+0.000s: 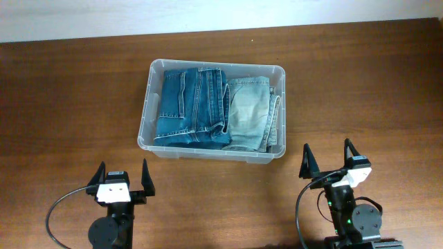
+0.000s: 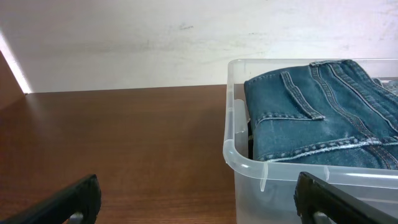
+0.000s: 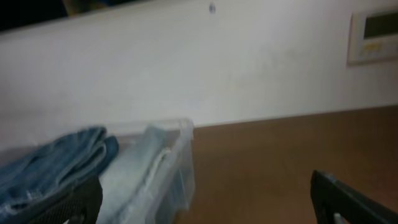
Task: Pack container
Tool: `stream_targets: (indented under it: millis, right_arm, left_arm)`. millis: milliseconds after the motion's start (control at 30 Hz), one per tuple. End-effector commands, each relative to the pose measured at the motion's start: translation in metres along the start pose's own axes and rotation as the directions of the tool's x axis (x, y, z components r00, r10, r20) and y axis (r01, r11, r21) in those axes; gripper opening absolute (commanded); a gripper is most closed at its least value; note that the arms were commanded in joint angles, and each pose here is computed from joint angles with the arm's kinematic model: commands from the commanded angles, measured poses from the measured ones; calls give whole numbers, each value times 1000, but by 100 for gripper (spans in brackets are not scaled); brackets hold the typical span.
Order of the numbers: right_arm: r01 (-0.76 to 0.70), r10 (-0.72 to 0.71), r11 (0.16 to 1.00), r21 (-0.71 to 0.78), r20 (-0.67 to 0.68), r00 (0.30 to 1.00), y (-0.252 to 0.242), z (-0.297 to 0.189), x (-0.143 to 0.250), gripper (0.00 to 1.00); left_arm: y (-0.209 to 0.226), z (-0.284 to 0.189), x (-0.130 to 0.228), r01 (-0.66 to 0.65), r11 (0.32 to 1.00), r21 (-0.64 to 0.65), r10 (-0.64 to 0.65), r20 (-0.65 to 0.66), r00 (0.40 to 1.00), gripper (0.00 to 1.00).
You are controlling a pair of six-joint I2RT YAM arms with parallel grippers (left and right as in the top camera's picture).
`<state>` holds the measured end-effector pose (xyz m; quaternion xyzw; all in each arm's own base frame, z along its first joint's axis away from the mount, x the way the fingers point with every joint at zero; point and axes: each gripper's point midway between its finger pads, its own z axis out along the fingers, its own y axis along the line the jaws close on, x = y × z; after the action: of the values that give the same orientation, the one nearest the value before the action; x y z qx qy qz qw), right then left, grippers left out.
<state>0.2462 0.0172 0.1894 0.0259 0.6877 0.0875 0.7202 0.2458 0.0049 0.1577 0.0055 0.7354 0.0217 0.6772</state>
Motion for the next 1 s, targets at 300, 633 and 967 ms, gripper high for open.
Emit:
stream_targets:
  millis: [300,633,967]
  right_arm:
    - [102,-98,994,27,-125,987,-9,-3,31,99]
    - [101,-97,995,27,-126,987,-9,-3,32,99]
    - [101,-97,995,27,-126,987,-9,-3,32,99]
  left_arm:
    - [0,0,1,-15,1000,2,15,3,1000,99]
    - [0,0,1,-15,1000,2,15,3,1000,100]
    - [0,0,1,-15,1000,2,15,3,1000,100]
